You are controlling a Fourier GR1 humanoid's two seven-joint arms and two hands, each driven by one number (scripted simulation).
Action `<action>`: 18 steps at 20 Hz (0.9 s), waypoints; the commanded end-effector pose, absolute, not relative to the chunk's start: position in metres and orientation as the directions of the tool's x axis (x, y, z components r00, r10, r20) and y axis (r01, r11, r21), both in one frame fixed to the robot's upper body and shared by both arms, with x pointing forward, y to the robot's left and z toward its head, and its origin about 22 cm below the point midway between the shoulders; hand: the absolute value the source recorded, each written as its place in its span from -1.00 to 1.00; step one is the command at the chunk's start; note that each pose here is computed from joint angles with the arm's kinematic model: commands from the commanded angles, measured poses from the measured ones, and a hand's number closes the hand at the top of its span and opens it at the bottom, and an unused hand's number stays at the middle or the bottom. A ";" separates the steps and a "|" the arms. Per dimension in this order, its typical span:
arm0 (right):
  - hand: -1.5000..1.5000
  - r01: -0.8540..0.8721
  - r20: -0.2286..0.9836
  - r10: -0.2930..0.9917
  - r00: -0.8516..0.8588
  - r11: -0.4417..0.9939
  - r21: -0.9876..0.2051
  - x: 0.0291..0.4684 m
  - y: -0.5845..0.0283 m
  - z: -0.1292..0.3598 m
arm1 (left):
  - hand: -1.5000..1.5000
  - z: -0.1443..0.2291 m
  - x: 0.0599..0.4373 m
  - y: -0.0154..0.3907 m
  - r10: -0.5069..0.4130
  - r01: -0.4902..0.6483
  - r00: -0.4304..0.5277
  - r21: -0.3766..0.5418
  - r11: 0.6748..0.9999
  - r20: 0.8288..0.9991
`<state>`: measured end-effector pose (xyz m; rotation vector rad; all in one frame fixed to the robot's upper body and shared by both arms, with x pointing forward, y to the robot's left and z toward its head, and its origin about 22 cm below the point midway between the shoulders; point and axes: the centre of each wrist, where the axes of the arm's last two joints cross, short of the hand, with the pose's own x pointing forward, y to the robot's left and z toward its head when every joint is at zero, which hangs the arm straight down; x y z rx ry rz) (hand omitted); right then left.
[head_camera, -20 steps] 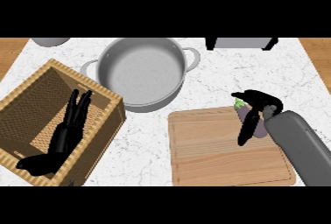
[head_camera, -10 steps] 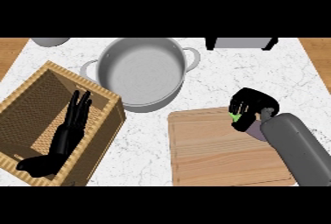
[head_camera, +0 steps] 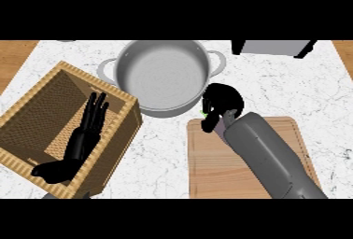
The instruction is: Pick the eggplant from the cutting board and place it in the pot
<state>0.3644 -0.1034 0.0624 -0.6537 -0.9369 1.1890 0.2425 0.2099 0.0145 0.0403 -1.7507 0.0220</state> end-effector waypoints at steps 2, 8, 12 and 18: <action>1.00 -0.267 0.228 0.974 -0.015 0.215 -0.939 0.350 -0.014 0.104 | 0.00 0.015 0.248 0.191 -0.013 0.066 -0.179 0.025 0.998 0.984; 1.00 0.024 0.201 0.979 0.021 0.201 -0.979 0.353 0.022 0.150 | 0.00 0.019 0.257 0.179 -0.017 0.127 -0.194 0.043 0.991 0.981; 1.00 0.220 0.196 0.980 0.030 0.185 -0.958 0.351 0.043 0.182 | 0.00 0.022 0.262 0.172 -0.015 0.147 -0.196 0.045 0.988 0.980; 1.00 0.354 0.145 0.980 0.135 0.090 -0.931 0.355 0.060 0.203 | 0.00 0.025 0.265 0.173 -0.013 0.139 -0.197 0.041 0.989 0.980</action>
